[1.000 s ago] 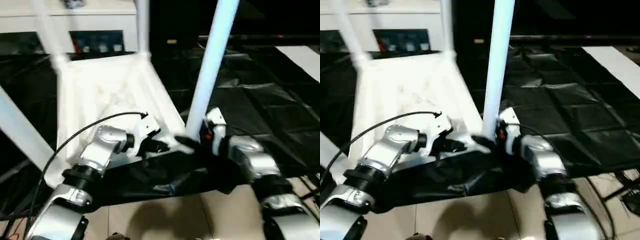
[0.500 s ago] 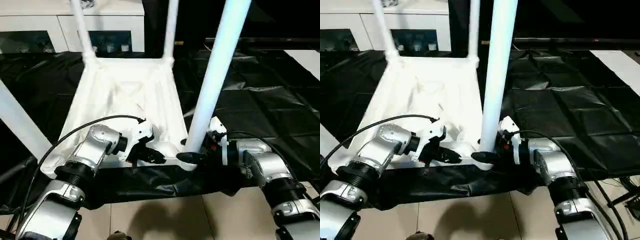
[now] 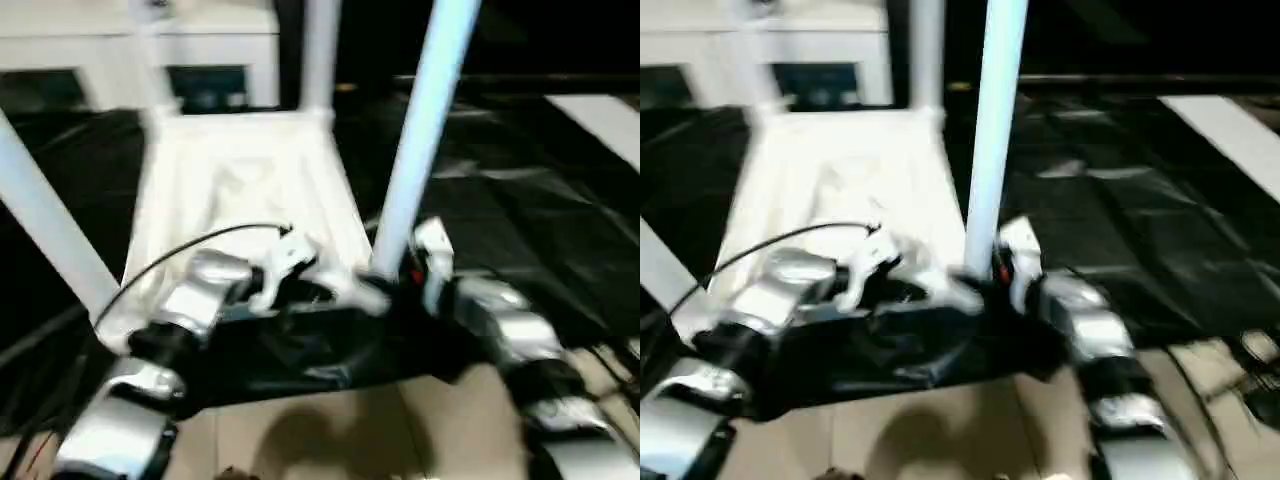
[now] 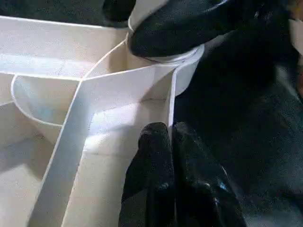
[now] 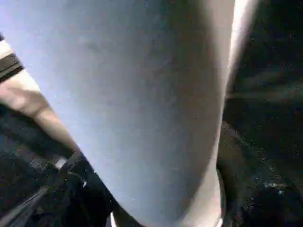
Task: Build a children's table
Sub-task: Rotate leg to tighten
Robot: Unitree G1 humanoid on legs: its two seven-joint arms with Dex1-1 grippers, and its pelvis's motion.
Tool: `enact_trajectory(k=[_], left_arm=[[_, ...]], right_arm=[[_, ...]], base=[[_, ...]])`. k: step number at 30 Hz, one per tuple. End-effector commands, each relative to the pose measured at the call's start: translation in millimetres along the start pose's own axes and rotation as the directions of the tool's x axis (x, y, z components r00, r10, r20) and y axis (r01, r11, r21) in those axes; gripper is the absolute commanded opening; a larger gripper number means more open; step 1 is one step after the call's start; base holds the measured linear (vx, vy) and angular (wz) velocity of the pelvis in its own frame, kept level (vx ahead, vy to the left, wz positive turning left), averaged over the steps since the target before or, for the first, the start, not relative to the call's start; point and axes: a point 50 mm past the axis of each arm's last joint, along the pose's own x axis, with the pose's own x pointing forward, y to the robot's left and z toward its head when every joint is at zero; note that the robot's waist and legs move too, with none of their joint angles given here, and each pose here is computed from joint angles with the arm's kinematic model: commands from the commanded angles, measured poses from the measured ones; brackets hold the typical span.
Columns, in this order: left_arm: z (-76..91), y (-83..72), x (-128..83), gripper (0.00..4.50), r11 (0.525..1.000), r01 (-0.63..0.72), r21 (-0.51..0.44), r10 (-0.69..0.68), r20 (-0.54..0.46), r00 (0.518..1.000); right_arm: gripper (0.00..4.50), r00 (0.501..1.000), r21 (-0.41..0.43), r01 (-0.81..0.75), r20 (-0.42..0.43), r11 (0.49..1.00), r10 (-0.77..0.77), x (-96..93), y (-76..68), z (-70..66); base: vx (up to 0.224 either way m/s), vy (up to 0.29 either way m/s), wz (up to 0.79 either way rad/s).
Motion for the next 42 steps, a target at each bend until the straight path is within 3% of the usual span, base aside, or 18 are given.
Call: enact_trajectory(k=[1, 5, 6, 8, 11, 14, 20, 23, 28, 34, 35, 42], left_arm=[[29.4, -5.5, 13, 0.00, 0.999, -0.042, 0.004, 0.041, 0.134, 0.990], [33.1, -12.1, 23, 0.00, 0.998, -0.065, -0.005, 0.065, 0.144, 0.987], [34.0, -16.2, 26, 0.00, 0.998, -0.060, -0.004, 0.059, 0.148, 0.987], [33.6, -18.0, 26, 0.00, 0.999, -0.052, 0.003, 0.051, 0.146, 0.988], [31.5, -16.0, 23, 0.00, 0.999, -0.041, 0.016, 0.038, 0.138, 0.990], [28.0, -12.0, 14, 0.00, 0.999, -0.012, 0.041, 0.006, 0.124, 0.992], [20.6, -11.1, 5, 0.00, 0.995, 0.062, 0.072, -0.068, 0.090, 0.994], [16.7, -9.5, -4, 0.00, 0.986, 0.143, 0.085, -0.148, 0.065, 0.987], [13.1, -7.7, -11, 0.00, 0.974, 0.208, 0.094, -0.212, 0.036, 0.977], [8.9, -5.6, -18, 0.00, 0.953, 0.274, 0.130, -0.275, -0.008, 0.961], [8.3, -5.3, -19, 0.00, 0.952, 0.277, 0.131, -0.278, -0.013, 0.961], [5.9, -2.5, -21, 0.00, 0.949, 0.286, 0.130, -0.285, -0.028, 0.958]], right_arm=[[2.61, 0.997, 0.103, 0.066, -0.050, 0.993, -0.061, 18.4, 15.0, -17.2], [2.61, 0.994, 0.136, 0.104, -0.056, 0.985, -0.097, 29.2, 23.4, -18.7], [2.96, 0.998, 0.101, 0.043, -0.050, 0.994, -0.038, 33.9, 31.9, -17.5], [3.31, 0.999, 0.089, 0.008, -0.039, 0.996, -0.005, 35.3, 35.2, -16.0], [3.51, 0.999, 0.111, -0.028, -0.015, 0.993, 0.030, 32.8, 32.7, -12.0], [3.79, 0.995, 0.042, -0.100, -0.017, 0.994, 0.100, 23.5, 26.1, -6.6], [3.79, 0.966, -0.022, -0.254, -0.058, 0.967, 0.253, 5.0, 19.8, -6.0], [3.79, 0.898, -0.052, -0.428, -0.142, 0.902, 0.418, -13.4, 19.0, -10.2], [3.79, 0.833, -0.070, -0.527, -0.236, 0.847, 0.500, -26.1, 17.4, -14.8], [3.79, 0.803, -0.066, -0.569, -0.256, 0.819, 0.538, -29.0, 20.4, -13.2], [3.55, 0.801, -0.064, -0.572, -0.256, 0.818, 0.541, -28.7, 21.2, -13.4], [3.05, 0.781, -0.039, -0.596, -0.258, 0.802, 0.569, -30.0, 25.1, -15.7]], base=[[0.000, 0.000, 0.00], [0.000, 0.000, 0.00], [0.000, 0.000, 0.00], [0.000, 0.000, 0.00], [0.000, 0.000, 0.00], [0.000, 0.000, 0.00], [0.000, 0.000, 0.00], [0.000, 0.000, 0.00], [0.000, 0.000, 0.00], [0.000, 0.000, 0.00], [0.000, 0.000, 0.00], [0.000, 0.000, 0.00]])
